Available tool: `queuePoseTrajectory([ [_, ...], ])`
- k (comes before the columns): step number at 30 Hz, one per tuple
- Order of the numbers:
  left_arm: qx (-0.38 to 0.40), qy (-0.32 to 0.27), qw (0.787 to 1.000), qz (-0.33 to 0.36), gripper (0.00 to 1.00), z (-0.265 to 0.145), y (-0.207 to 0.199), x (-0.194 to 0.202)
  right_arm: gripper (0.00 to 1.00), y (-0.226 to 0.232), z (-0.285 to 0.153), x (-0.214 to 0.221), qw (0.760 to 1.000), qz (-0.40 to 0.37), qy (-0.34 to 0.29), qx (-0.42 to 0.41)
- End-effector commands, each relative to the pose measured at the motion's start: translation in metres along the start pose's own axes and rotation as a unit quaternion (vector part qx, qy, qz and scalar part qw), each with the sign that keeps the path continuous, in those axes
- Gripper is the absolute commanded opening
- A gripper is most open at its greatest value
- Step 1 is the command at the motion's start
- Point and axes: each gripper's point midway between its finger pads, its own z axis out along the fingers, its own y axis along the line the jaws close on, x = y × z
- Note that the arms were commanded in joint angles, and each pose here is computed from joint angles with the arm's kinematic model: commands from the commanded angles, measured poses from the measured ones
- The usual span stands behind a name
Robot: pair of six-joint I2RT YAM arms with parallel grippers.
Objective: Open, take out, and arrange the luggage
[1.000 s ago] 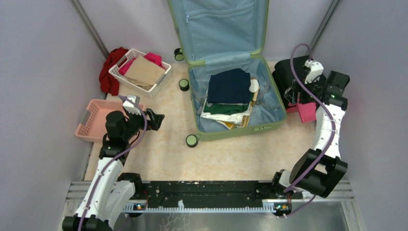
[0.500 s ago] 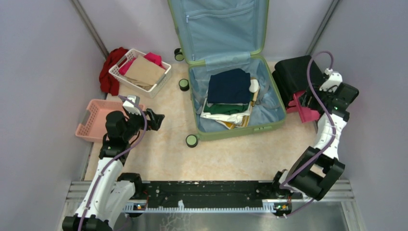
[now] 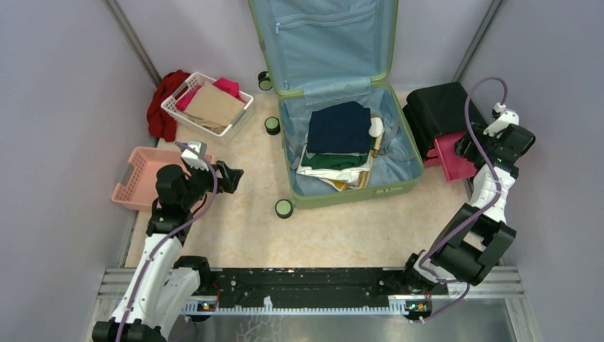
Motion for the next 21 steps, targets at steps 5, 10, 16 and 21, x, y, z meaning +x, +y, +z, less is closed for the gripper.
queuePoseTrajectory([
  [5, 0.010, -0.010, 1.000, 0.007, 0.99, 0.001, -0.005, -0.009, 0.47, -0.010, 0.021, -0.013, 1.000, 0.009, -0.013, -0.002],
  [10, 0.010, -0.006, 1.000, 0.006, 0.99, 0.002, -0.004, -0.007, 0.63, -0.010, 0.026, -0.009, 1.000, 0.007, -0.003, -0.009],
  [16, 0.009, -0.004, 1.000, 0.004, 0.99, 0.003, -0.004, -0.006, 0.88, -0.009, 0.019, -0.018, 1.000, -0.012, -0.013, -0.008],
  [21, 0.009, -0.004, 1.000, 0.003, 0.99, 0.002, -0.004, -0.006, 0.90, -0.007, 0.010, -0.025, 0.999, -0.028, -0.016, -0.008],
])
